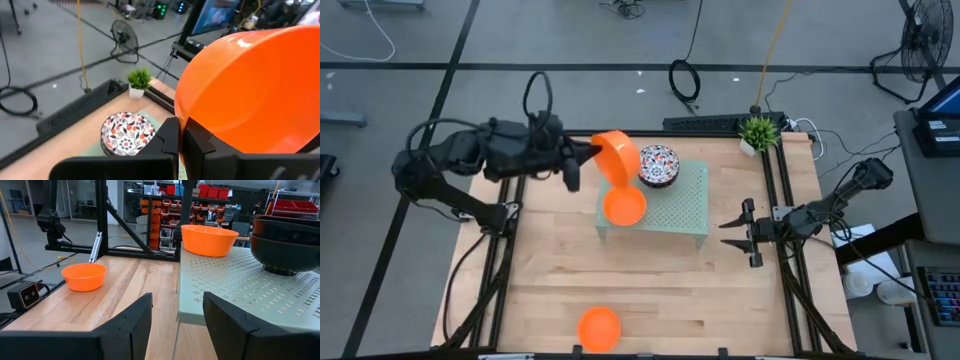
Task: Pick & Place Mini bowls
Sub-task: Stack the right orange bowl on top of the orange bowl on the shelf
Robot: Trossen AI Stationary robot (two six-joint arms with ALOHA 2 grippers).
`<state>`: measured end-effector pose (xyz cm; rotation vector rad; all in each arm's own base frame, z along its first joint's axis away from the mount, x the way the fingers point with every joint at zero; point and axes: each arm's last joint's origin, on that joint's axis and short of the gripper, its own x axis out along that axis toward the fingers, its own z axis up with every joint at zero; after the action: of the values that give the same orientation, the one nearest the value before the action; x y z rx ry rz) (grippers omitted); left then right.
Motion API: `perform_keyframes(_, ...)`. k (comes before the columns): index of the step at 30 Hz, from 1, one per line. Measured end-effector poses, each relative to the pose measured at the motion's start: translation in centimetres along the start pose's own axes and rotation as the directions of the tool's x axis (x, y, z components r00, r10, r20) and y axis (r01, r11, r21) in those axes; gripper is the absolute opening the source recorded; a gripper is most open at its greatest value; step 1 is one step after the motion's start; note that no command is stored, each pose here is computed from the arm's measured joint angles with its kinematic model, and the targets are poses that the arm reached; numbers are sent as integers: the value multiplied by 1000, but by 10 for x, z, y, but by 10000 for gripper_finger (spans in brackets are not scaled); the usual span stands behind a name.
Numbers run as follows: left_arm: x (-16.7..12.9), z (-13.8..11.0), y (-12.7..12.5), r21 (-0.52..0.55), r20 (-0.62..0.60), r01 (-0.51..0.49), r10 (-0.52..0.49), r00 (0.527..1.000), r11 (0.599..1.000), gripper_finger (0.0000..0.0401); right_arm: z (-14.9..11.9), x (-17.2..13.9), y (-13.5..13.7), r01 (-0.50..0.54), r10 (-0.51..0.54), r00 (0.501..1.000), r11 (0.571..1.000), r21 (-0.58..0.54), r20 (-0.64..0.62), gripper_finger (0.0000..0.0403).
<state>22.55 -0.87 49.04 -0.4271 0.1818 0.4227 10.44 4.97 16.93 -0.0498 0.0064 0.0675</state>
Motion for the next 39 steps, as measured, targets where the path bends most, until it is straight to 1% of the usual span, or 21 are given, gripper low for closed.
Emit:
perform_keyframes(2,2,0,6,-25,-24,-23,22,999,999,3,0,0,0,0,0,1000,1000,0,0,162)
perform_keyframes(6,3,-9,19,-46,-127,-130,123,984,990,3,0,0,0,0,0,1000,1000,0,0,161)
perform_keyframes(11,4,-21,33,-65,-253,-273,249,935,960,3,0,0,0,0,0,1000,1000,0,0,161)
perform_keyframes(15,12,-30,37,-41,-319,-338,308,896,940,3,0,0,0,0,0,1000,1000,0,0,161)
perform_keyframes(18,21,-31,39,-33,-330,-362,332,884,932,3,0,0,0,0,0,1000,1000,0,0,161)
perform_keyframes(20,31,-34,41,-9,-353,-384,356,865,923,3,0,0,0,0,0,1000,1000,-1,-1,161)
perform_keyframes(22,38,-35,45,-7,-367,-403,372,852,915,3,0,0,0,0,0,1000,1000,0,0,161)
perform_keyframes(24,47,-39,49,17,-404,-431,401,822,902,3,0,0,0,0,0,1000,1000,0,-1,161)
perform_keyframes(26,55,-41,51,21,-416,-448,416,809,894,3,0,0,0,0,0,1000,1000,0,-1,161)
perform_keyframes(29,66,-47,58,49,-466,-480,445,765,876,5,0,0,0,0,0,1000,1000,-2,-3,161)
perform_keyframes(31,70,-48,60,54,-482,-487,450,752,872,5,0,0,0,0,0,1000,1000,1,2,161)
perform_keyframes(33,75,-53,63,79,-511,-505,470,720,859,3,0,0,0,0,0,1000,1000,0,1,161)
perform_keyframes(35,81,-54,62,77,-517,-501,464,720,862,3,0,0,0,0,0,1000,1000,0,-1,161)
perform_keyframes(38,86,-59,62,98,-543,-490,459,703,866,7,0,0,0,0,0,1000,1000,-1,-2,161)
perform_keyframes(39,88,-59,60,96,-547,-475,445,709,875,7,0,0,0,0,0,1000,1000,-1,-2,161)
